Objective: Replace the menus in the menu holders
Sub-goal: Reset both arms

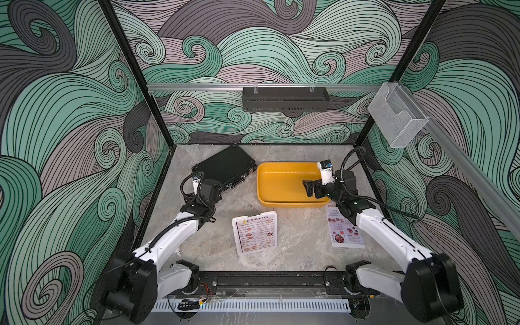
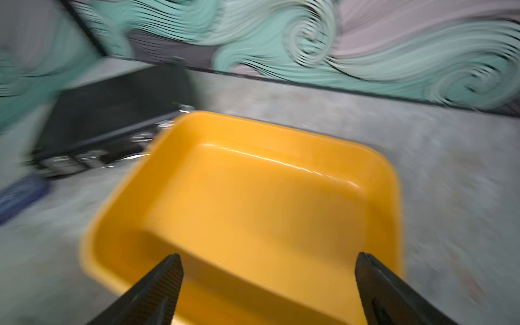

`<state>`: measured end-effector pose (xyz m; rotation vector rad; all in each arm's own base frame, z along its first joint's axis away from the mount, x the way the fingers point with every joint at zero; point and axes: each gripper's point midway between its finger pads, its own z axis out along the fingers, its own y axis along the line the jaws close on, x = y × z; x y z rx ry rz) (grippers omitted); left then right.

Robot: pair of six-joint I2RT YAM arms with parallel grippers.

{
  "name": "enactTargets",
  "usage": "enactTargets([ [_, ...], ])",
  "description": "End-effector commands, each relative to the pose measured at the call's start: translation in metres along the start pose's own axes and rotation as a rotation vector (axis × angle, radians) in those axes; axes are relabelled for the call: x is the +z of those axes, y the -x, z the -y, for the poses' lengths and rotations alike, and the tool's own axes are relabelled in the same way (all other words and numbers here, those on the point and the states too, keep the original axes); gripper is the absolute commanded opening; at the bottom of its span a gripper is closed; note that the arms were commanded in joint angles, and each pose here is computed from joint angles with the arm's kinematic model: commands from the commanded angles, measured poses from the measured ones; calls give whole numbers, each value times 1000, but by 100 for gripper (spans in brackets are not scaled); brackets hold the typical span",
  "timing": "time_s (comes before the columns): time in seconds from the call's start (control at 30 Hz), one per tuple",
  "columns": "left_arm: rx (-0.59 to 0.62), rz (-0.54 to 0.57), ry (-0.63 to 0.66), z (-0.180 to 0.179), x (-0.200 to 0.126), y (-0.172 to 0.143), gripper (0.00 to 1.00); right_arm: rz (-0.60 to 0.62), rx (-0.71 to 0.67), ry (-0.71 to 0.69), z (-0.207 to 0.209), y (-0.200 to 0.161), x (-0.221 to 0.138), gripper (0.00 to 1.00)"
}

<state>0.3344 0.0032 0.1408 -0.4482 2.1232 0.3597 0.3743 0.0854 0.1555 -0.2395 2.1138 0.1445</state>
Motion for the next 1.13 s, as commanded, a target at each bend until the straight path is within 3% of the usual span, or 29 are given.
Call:
enactTargets([
  [0.0, 47, 131, 90, -12, 15, 41, 99, 41, 33, -314, 67, -16, 11, 100],
  [0.1, 77, 122, 61, -11, 34, 40, 99, 93, 46, -248, 72, -34, 27, 99],
  [0.2, 90, 119, 21, -10, 50, 38, 98, 95, 16, -169, 67, -35, 32, 99],
  [0.23, 108, 107, 0, -9, 56, 34, 98, 147, 1, -168, 68, -32, 31, 99],
  [0.4, 111, 144, -91, -9, 71, 15, 99, 247, 79, -115, 80, -47, 35, 99],
  [0.47, 125, 206, -154, -3, 68, 19, 99, 210, 86, -102, 80, -50, 34, 100],
  [0.53, 97, 184, -192, -4, 78, 3, 99, 227, 88, -109, 82, -49, 35, 100],
  [0.6, 99, 228, -218, -2, 83, -6, 99, 202, 92, -141, 85, -51, 35, 99],
  [0.8, 15, 170, -107, -23, 93, -3, 99, 178, 49, -188, 81, -50, 39, 99],
  [1.1, 19, 162, -102, -23, 93, -5, 99, 184, 39, -203, 80, -50, 38, 99],
])
